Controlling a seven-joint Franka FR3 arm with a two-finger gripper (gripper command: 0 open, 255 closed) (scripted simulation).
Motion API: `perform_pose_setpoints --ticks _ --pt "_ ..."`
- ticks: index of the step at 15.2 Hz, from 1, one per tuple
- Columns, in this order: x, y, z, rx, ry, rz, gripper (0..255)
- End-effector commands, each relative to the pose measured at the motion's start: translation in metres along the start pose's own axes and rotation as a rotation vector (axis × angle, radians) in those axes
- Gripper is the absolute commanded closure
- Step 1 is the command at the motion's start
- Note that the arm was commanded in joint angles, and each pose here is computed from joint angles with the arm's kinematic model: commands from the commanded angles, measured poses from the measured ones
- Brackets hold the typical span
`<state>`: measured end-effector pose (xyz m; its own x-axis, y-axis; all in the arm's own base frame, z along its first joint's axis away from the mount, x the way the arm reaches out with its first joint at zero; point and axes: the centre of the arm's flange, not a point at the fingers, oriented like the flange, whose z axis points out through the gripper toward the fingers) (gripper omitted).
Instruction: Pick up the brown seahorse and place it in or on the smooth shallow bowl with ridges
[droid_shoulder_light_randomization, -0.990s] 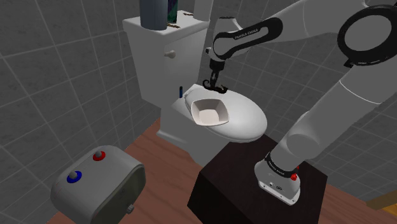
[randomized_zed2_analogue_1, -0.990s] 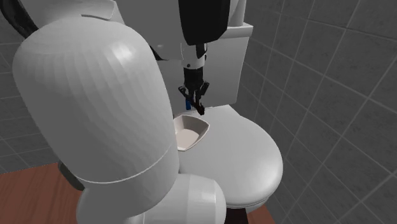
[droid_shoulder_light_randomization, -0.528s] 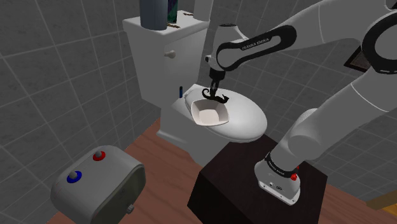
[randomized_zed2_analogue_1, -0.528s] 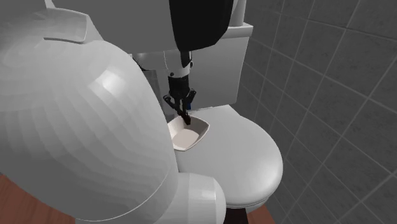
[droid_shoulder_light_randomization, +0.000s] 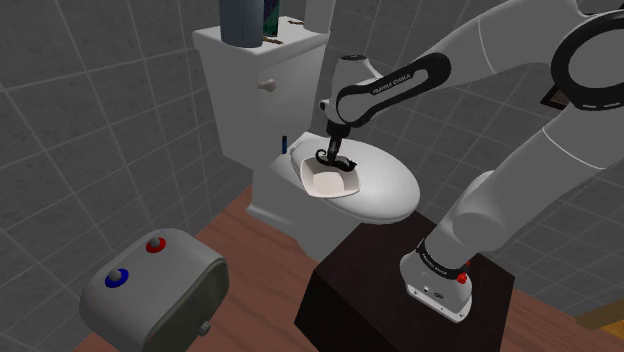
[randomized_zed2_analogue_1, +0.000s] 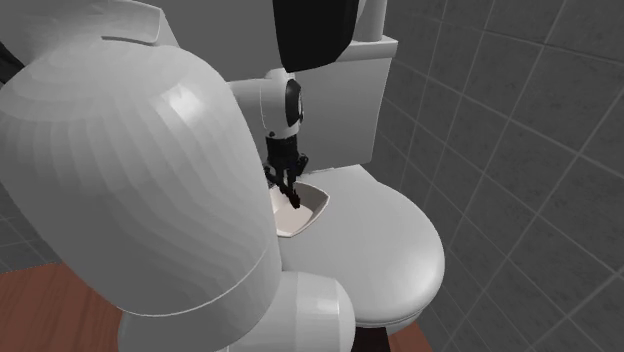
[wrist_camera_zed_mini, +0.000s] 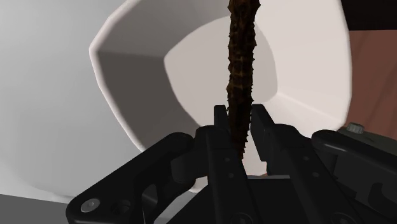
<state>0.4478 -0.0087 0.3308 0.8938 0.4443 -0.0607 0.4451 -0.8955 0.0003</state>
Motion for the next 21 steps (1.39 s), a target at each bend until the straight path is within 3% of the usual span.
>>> perform_pose_setpoints --ticks 1,10,11,16,20,21 --pt "0.001 -0.001 0.01 0.0 0.001 0.0 255" --pt "0.001 -0.001 0.018 0.0 0.001 0.0 255" --pt "0.001 -0.001 0.018 0.0 0.001 0.0 0" --pt "0.001 -0.001 0.018 0.0 0.001 0.0 0" --pt "0.001 -0.001 -0.032 0.0 0.001 0.0 0" --pt "0.001 -0.001 -0.032 0.0 0.001 0.0 0"
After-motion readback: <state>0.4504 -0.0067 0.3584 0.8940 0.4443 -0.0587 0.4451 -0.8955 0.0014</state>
